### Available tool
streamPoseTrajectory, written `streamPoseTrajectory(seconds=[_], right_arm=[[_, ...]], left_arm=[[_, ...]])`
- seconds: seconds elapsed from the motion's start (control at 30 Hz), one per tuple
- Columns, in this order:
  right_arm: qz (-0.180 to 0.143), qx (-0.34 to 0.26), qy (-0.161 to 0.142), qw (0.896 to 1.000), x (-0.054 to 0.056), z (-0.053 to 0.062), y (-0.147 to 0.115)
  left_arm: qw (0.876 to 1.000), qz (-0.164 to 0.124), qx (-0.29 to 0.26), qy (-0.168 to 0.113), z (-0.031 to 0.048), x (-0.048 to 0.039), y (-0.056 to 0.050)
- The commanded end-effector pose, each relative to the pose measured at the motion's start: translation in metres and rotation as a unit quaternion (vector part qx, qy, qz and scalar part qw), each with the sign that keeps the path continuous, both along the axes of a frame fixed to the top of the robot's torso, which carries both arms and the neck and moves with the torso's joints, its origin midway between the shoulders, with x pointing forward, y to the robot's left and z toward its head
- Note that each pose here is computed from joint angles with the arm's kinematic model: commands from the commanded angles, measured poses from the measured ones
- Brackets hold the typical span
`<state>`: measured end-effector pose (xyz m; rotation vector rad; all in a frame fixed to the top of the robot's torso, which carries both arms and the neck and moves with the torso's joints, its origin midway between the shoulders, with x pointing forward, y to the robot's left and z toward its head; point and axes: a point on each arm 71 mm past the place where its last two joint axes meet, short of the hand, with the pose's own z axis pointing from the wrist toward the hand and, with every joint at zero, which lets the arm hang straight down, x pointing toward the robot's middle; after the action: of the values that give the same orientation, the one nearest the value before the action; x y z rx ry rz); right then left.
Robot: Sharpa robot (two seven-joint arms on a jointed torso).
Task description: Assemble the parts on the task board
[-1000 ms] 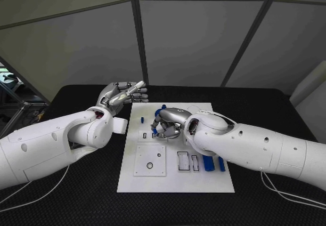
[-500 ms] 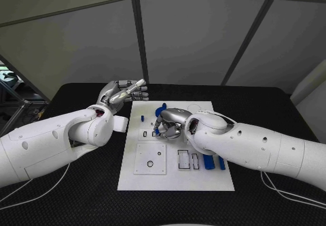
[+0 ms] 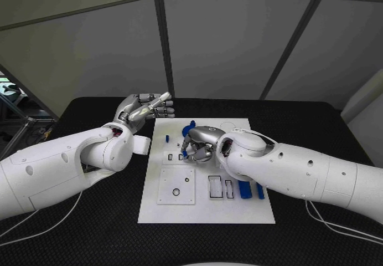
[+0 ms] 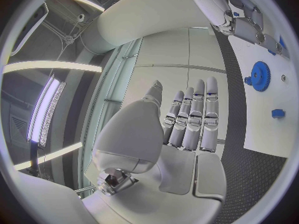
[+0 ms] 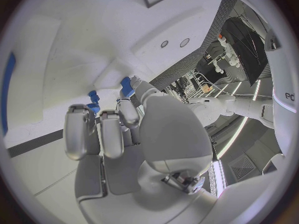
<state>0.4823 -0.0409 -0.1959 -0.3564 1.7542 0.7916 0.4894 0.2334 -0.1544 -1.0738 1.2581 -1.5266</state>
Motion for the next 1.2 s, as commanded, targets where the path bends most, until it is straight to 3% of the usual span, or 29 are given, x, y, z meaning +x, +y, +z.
streamPoseTrajectory(seconds=[0.03,1.2], right_arm=[[-0.006,-0.028,0.012,1.000,0.0002,-0.0068,-0.0028],[-0.008,-0.038,0.014,0.999,0.0015,-0.0087,-0.0034]], left_arm=[[1.000,-0.005,0.000,-0.005,0.0018,0.0001,-0.0013],[1.000,-0.006,-0.001,-0.004,0.0019,-0.0001,-0.0017]])
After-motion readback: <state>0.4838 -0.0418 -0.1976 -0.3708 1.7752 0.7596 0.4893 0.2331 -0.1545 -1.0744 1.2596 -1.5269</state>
